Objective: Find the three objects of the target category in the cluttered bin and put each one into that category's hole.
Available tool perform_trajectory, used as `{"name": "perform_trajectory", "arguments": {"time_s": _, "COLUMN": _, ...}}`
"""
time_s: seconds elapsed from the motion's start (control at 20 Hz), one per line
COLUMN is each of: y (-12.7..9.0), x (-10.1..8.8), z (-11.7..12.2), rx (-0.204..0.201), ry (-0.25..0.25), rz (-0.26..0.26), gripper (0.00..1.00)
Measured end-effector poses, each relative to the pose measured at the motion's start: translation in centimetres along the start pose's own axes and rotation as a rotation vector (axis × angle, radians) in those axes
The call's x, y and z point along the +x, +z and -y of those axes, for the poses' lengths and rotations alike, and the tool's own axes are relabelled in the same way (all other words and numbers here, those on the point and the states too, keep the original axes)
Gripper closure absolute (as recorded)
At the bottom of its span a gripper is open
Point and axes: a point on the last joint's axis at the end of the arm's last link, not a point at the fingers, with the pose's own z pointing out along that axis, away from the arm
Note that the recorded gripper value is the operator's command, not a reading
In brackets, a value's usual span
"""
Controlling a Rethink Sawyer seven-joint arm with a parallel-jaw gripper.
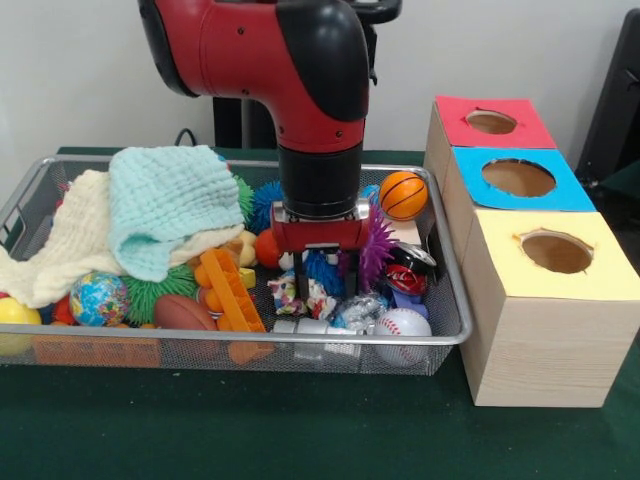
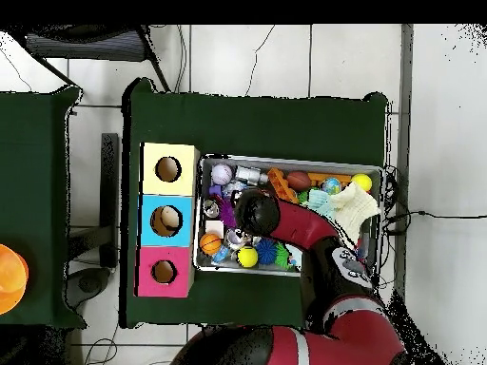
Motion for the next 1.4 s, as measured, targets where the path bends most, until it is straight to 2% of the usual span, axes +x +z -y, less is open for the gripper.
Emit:
{"name": "perform_trajectory", "arguments": {"time_s": 0.3, "y": -0.6, "x": 0.2, "z": -1.0, "rx": -0.015, "ry": -0.015, "rz": -0.036, "gripper": 0.00}}
{"name": "perform_trajectory", "arguments": {"time_s": 0.65, "y": -0.7, "x": 0.3, "z": -1.1, "rx": -0.019, "ry": -0.014, "rz": -0.040, "gripper": 0.00}}
{"name": "perform_trajectory", "arguments": {"time_s": 0.85, "y": 0.6, "x": 0.4, "z": -1.1, "rx": -0.010, "ry": -0.009, "rz": 0.001, "gripper": 0.00}}
{"name": "perform_trajectory", "arguments": {"time_s": 0.95, "y": 1.2, "x": 0.4, "z": -1.2, "rx": 0.002, "ry": -0.009, "rz": 0.040, "gripper": 0.00}}
{"name": "perform_trajectory", "arguments": {"time_s": 1.4, "y": 0.8, "x": 0.8, "z": -1.3, "rx": 0.002, "ry": -0.006, "rz": 0.042, "gripper": 0.00}}
